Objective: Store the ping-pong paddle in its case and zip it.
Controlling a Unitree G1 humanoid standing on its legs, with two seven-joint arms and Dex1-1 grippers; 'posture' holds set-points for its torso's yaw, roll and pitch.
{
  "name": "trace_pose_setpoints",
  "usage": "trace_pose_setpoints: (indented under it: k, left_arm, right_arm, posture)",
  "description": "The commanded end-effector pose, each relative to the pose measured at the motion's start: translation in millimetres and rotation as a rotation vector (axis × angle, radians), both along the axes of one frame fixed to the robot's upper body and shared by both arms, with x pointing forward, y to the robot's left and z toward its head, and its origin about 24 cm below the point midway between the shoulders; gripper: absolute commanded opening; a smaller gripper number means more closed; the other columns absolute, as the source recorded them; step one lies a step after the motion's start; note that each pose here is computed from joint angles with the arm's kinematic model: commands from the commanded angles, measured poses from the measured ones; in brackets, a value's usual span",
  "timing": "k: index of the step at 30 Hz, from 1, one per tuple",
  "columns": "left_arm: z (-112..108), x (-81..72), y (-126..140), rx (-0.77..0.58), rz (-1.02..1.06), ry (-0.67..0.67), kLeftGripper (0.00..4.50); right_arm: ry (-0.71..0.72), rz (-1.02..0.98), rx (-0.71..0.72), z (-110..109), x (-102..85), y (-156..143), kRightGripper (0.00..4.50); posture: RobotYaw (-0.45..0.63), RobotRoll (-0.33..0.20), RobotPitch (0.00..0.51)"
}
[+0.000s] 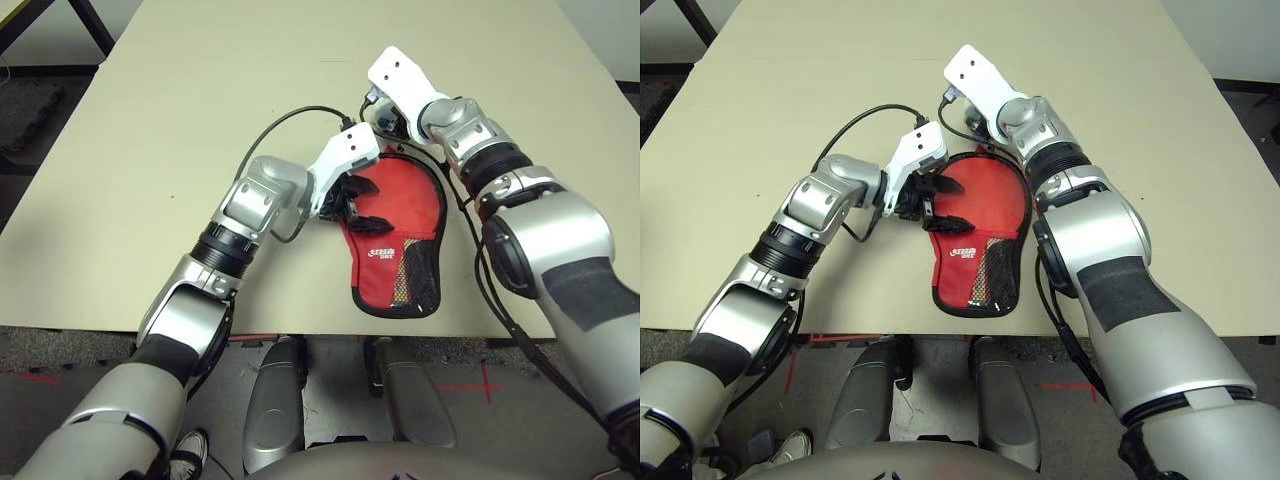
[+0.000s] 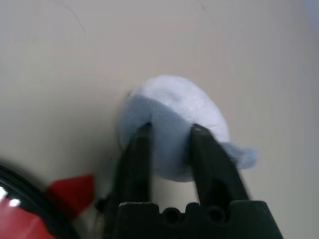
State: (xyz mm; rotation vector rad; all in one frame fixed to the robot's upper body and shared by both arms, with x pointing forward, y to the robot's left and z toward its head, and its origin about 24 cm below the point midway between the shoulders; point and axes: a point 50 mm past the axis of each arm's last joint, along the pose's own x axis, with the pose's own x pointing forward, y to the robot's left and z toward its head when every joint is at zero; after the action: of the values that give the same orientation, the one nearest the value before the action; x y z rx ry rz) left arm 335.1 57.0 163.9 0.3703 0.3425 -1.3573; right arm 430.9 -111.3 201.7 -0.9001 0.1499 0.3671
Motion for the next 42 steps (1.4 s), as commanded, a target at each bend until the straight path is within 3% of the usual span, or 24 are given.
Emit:
trace_pose_setpoints:
  k: [1,7,14,18,30,37,42]
  left_arm:
    - [-2,-4.0,-2,-0.001,-0.009,0.008,4.50]
    - [-3,-4.9,-1,0.001,-0.001,0.011,4.50]
    - [-4,-5.1,-2,0.002,0.003,0.013,4.50]
    - [-10,-4.5,-4,0.011,0.001,0.019,4.50]
    - [-25,3.3,-12,0.058,0.006,0.030,4.50]
    - [-31,7.4,-13,0.070,0.018,0.043,4.50]
    - [-35,6.7,-13,0.075,0.012,0.057,4.50]
  right_arm:
    - [-0.002,-0.027,-0.077,-14,-0.7,-10,0.10]
    - [-0.025,-0.069,-0.118,-13,0.1,-21,0.04]
    - [-0.023,-0.160,-0.115,6,1.2,-53,0.04]
    - [0.053,-0.217,-0.071,15,-2.2,-81,0.04]
    - [0.228,-0.196,0.056,10,-11.5,-100,0.04]
    - [0.335,-0.208,0.070,-2,-37.2,-117,0.04]
    - [0.385,-0.215,0.038,-11,-77.6,-125,0.04]
  posture:
    - [0.12,0.000,0.219]
    - [0.12,0.000,0.219]
    - [0.09,0.000,0.220]
    - [0.05,0.000,0.222]
    - [-0.03,0.000,0.223]
    - [-0.06,0.000,0.227]
    - [-0.08,0.000,0.229]
